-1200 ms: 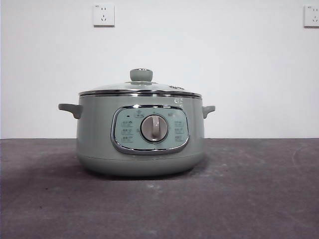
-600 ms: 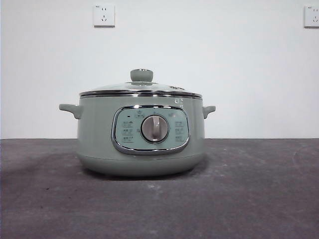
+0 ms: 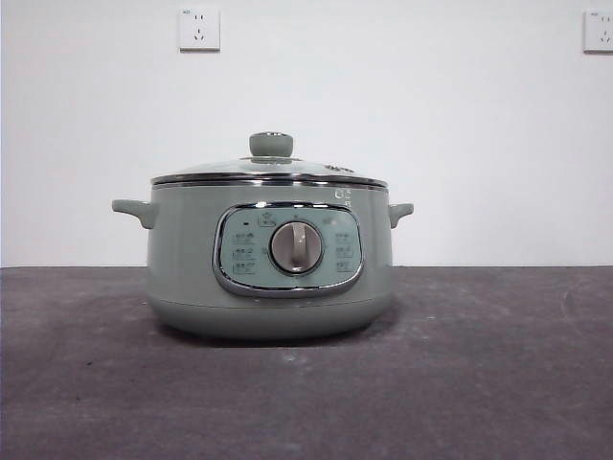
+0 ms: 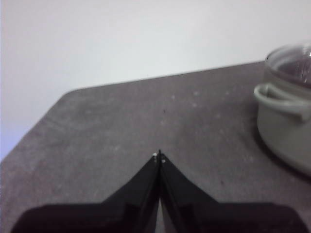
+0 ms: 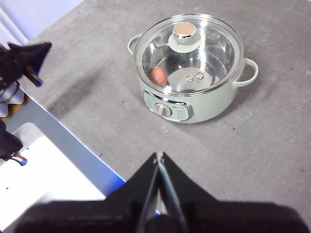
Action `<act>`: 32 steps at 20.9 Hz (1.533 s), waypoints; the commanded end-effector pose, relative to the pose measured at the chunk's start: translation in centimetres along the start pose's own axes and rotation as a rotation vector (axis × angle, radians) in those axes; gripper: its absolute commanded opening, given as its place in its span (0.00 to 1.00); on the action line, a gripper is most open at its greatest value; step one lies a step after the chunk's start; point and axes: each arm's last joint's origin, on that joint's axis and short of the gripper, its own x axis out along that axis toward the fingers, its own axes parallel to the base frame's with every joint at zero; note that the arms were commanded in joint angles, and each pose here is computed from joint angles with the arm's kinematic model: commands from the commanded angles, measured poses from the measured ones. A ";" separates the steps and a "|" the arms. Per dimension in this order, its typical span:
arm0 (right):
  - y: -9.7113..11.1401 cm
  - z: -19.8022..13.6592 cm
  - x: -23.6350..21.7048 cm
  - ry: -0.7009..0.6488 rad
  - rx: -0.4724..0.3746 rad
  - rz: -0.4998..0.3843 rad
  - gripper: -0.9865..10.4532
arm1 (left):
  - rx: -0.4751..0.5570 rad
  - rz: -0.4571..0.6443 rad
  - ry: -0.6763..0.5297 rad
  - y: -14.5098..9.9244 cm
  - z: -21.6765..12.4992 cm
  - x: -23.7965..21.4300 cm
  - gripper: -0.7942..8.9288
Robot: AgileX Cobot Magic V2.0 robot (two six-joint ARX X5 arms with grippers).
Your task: Pick up the egg,open the lid,put the egg in the pot,close the lid
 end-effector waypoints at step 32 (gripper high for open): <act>-0.4 -4.0 -4.3 -0.309 -0.038 -0.324 0.09 | -0.048 -0.031 0.081 -0.5 -3.3 0.5 0.08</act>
